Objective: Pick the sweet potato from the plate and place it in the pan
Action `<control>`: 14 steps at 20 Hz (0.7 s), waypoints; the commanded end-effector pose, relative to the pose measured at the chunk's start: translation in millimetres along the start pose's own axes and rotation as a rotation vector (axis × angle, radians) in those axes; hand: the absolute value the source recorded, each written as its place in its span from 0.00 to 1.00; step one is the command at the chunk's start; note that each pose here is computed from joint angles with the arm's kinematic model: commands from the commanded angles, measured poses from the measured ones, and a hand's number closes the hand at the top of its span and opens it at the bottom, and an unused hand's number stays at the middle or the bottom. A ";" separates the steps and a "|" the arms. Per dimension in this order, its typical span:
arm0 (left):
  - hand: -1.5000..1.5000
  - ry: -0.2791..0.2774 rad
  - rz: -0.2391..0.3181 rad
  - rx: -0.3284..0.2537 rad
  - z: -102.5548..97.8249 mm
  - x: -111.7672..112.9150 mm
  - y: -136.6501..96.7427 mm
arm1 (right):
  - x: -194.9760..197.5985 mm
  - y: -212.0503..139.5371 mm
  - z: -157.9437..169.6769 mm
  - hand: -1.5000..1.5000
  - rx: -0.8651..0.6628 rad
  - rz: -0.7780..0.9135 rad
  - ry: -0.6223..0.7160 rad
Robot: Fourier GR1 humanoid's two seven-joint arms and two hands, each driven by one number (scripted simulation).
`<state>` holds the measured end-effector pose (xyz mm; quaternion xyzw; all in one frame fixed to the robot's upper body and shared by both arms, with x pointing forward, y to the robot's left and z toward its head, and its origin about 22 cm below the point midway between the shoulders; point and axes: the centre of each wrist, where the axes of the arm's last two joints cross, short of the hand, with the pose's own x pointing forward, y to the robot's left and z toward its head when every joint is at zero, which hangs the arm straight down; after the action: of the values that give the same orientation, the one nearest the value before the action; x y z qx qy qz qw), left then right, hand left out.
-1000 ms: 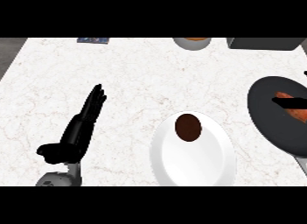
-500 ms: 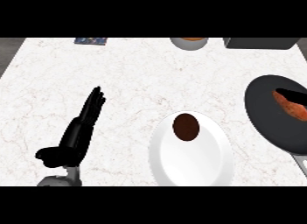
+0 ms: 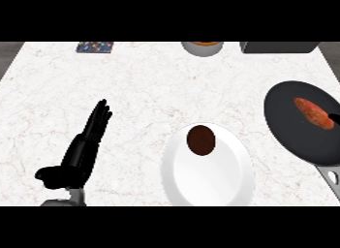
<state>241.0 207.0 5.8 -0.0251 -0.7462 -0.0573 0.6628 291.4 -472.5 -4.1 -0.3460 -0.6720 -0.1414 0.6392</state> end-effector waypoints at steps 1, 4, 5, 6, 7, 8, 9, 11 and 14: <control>0.50 0.009 -0.001 -0.005 -6.6 4.8 2.6 | -11.5 -14.0 17.7 0.00 0.100 -0.091 -0.010; 0.50 -0.009 -0.014 0.011 -11.9 11.8 -7.0 | -18.9 -36.5 33.9 0.00 0.149 -0.089 -0.044; 0.50 0.014 0.007 0.001 -3.6 -1.4 -3.7 | -10.6 -51.5 35.6 0.00 0.159 -0.103 -0.065; 0.50 0.017 -0.007 0.012 1.3 -7.4 -8.3 | -20.4 -61.8 50.0 0.00 0.172 -0.095 -0.066; 0.50 0.008 0.013 0.020 -7.5 -15.0 12.4 | -21.1 -57.7 57.1 0.00 0.183 -0.095 -0.085; 0.50 -0.009 0.003 0.021 -4.6 -1.3 -10.1 | -26.6 -64.3 67.9 0.00 0.178 -0.088 -0.109; 0.50 -0.011 -0.001 0.015 -23.2 9.0 -9.1 | -19.9 -65.7 67.1 0.00 0.184 -0.067 -0.097; 0.50 -0.013 0.000 0.009 -7.7 -9.4 -9.8 | -18.4 -60.8 95.7 0.00 0.159 -0.053 -0.095; 0.50 -0.002 0.006 -0.016 -12.6 10.9 10.0 | -15.7 -74.5 86.1 0.00 0.166 -0.040 -0.097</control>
<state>248.8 203.5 6.8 -0.0229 -0.7482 -0.0562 0.6607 191.3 -477.2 -21.6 -0.2837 -0.7171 -0.0895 0.6303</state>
